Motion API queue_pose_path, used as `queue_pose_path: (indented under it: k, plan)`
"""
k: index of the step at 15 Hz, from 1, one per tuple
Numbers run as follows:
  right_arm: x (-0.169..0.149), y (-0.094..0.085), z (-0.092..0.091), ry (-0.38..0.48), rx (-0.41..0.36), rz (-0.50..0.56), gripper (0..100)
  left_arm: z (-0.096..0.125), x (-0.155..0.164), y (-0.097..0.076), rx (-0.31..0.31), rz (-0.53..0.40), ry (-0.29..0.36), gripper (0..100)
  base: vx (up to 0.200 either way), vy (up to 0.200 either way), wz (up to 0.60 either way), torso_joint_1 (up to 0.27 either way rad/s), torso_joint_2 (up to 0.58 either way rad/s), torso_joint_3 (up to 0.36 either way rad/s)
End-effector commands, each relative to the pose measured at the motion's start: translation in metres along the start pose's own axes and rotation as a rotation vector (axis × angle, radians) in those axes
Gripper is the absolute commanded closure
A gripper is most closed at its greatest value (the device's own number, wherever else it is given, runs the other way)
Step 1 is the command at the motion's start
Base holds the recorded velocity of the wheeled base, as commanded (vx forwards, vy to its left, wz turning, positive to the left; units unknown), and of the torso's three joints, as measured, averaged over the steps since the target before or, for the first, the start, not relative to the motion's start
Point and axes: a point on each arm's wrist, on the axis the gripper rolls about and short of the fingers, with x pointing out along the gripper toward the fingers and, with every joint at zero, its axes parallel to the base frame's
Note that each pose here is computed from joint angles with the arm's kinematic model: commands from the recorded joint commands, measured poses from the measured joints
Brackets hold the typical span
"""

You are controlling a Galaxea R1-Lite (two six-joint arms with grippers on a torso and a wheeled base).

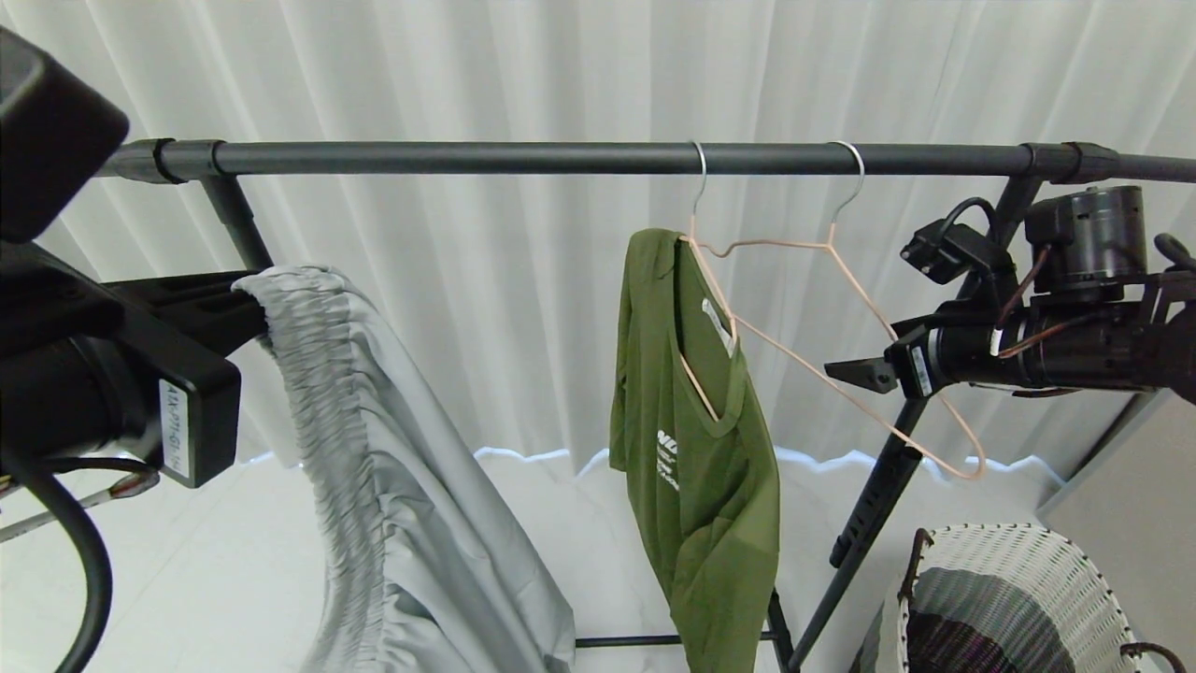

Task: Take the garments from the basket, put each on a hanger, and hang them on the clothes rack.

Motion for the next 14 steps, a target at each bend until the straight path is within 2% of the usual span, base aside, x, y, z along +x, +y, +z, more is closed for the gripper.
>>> queue_pose_path:
  k: [1, 2, 9, 14]
  plan:
    - [0.005, -0.003, -0.002, 0.010, 0.006, -0.003, 0, 0.000, 0.000, -0.002, 0.003, -0.008, -0.002, 100, 0.000, 0.000, 0.00, 0.000, 0.00, 0.000]
    - [0.006, -0.004, -0.002, 0.008, 0.007, -0.002, 100, 0.000, 0.001, -0.002, 0.004, -0.010, -0.001, 100, 0.000, 0.000, 0.00, 0.000, 0.00, 0.000]
    - [0.002, -0.003, 0.001, -0.015, 0.009, 0.005, 100, 0.000, 0.001, -0.002, 0.005, -0.010, 0.000, 100, 0.000, 0.000, 0.00, 0.000, 0.00, 0.000]
    - [-0.022, 0.001, 0.011, -0.074, 0.057, -0.001, 100, -0.001, 0.000, -0.002, 0.005, -0.010, 0.002, 100, 0.000, 0.000, 0.00, 0.000, 0.00, 0.000]
